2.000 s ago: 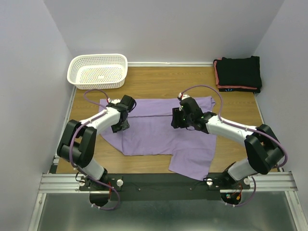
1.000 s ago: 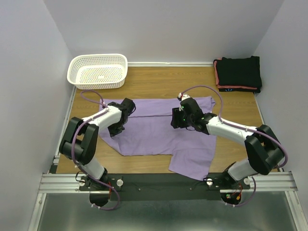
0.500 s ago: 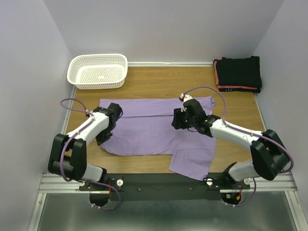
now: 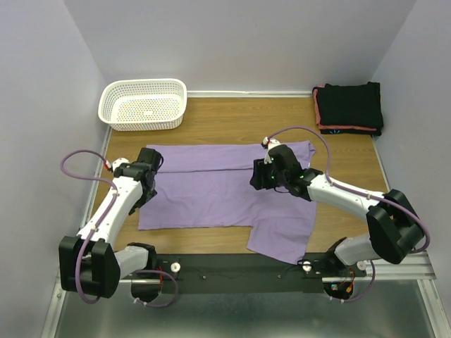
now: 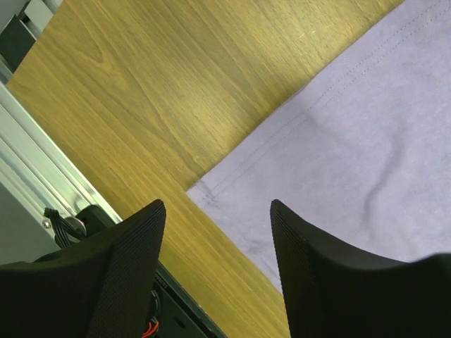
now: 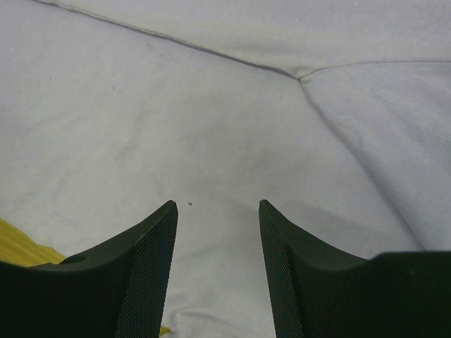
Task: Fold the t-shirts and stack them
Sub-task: Fold the tshirt
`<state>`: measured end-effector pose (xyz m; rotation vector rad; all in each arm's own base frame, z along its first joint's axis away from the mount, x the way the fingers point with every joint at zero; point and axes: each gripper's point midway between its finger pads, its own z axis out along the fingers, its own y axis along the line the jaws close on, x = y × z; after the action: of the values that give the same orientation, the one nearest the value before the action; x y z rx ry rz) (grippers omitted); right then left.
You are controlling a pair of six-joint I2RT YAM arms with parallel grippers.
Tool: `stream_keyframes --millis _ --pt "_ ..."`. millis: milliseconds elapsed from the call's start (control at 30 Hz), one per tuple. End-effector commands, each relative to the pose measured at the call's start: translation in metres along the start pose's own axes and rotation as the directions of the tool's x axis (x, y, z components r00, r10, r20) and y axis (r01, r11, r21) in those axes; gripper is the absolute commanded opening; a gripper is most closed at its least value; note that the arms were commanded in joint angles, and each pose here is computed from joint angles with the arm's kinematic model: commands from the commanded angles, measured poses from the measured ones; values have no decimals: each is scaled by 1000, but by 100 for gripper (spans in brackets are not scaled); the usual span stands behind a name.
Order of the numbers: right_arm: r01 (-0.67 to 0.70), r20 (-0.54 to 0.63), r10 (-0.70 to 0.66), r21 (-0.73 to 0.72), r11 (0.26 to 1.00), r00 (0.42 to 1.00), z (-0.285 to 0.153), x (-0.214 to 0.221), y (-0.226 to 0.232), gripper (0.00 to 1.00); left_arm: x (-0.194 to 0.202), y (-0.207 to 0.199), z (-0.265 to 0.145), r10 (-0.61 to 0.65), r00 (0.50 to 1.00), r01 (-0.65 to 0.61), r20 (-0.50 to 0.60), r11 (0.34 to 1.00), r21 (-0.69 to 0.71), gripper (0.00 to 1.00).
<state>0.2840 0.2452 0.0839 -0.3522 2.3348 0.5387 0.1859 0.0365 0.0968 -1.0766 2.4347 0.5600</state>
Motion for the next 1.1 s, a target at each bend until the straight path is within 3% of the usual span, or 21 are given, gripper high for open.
stream_keyframes --millis 0,267,400,733,933,1067 --pt "10 17 -10 -15 1000 1000 -2 -1 1 58 -8 2 -5 -46 999 46 24 999 14 73" --pt "8 52 -14 116 993 999 -5 -9 -24 58 -33 -9 -19 -90 991 84 95 995 60 87" --pt "25 42 -36 252 968 998 -9 -15 -48 58 -66 -34 -41 -139 969 96 205 974 205 92" --pt "64 -95 -31 372 926 995 7 -5 -69 51 -110 -112 -56 -109 896 -124 430 869 479 99" --pt "59 -153 7 419 906 988 16 1 -82 45 -116 -130 -52 -101 859 -201 503 836 511 99" --pt "63 -194 24 432 900 981 24 5 -87 42 -110 -130 -39 -88 857 -202 508 849 489 99"
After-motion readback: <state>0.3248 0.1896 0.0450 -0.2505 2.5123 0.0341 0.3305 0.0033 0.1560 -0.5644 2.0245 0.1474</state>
